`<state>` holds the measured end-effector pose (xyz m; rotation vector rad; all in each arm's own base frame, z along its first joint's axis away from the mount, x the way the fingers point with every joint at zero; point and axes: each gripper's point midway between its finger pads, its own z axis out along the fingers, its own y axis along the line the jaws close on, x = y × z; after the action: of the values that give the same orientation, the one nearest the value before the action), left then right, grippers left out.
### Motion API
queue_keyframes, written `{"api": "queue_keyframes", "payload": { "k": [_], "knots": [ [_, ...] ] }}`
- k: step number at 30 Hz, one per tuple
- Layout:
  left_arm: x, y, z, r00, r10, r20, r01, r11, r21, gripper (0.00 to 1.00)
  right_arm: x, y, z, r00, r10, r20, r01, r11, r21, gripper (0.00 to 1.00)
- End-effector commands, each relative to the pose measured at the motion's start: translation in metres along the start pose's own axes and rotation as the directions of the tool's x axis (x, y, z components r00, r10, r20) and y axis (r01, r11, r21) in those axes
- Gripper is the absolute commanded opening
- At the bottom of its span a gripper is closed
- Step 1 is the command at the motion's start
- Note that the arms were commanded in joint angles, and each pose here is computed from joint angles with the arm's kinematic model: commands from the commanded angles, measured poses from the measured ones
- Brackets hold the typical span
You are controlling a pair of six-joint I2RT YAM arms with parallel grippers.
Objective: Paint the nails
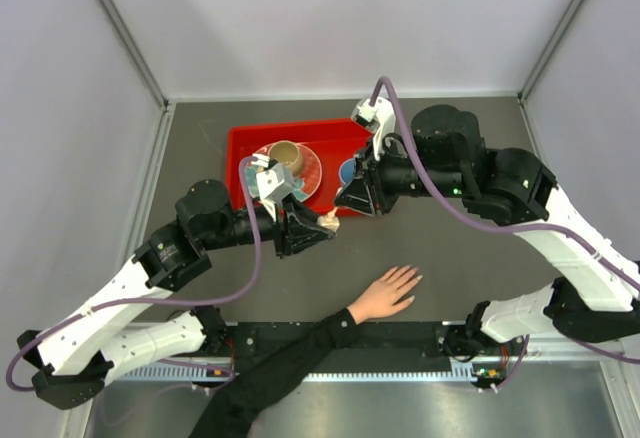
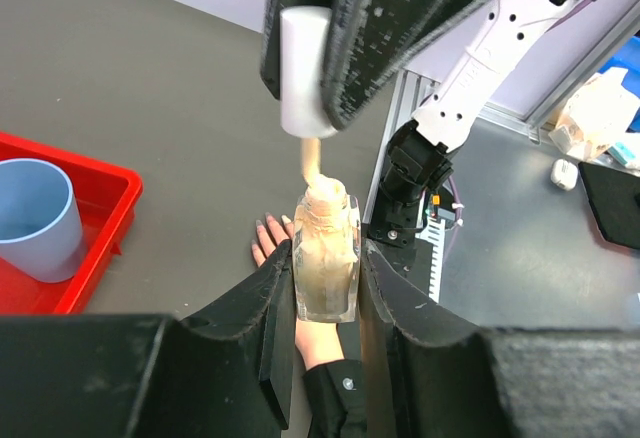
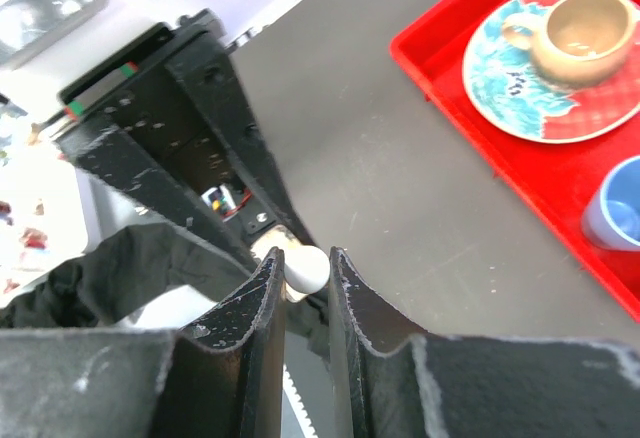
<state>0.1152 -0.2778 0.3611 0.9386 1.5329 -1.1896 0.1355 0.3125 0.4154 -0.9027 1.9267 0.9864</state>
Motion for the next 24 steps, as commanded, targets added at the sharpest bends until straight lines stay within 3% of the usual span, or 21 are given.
{"api": "queue_keyframes", "payload": {
  "k": [1, 15, 24],
  "knots": [
    [-0.023, -0.012, -0.005, 0.997, 0.035, 0.071, -0.038, 0.999, 0.038, 0.00, -0.019, 0.000, -0.019, 0.996, -0.034, 0.081, 0.032, 0.999, 0.027, 0.00],
    [-0.020, -0.004, -0.006, 0.997, 0.041, 0.071, -0.040, 0.999, -0.007, 0.00, -0.025, -0.007, -0.032, 0.991, -0.018, 0.136, 0.008, 0.997, 0.075, 0.00],
    [-0.005, 0.000, -0.006, 0.984, 0.130, 0.122, -0.132, 0.991, 0.006, 0.00, 0.007, -0.062, -0.047, 0.990, -0.001, 0.144, -0.048, 0.939, 0.341, 0.00]
  ]
}}
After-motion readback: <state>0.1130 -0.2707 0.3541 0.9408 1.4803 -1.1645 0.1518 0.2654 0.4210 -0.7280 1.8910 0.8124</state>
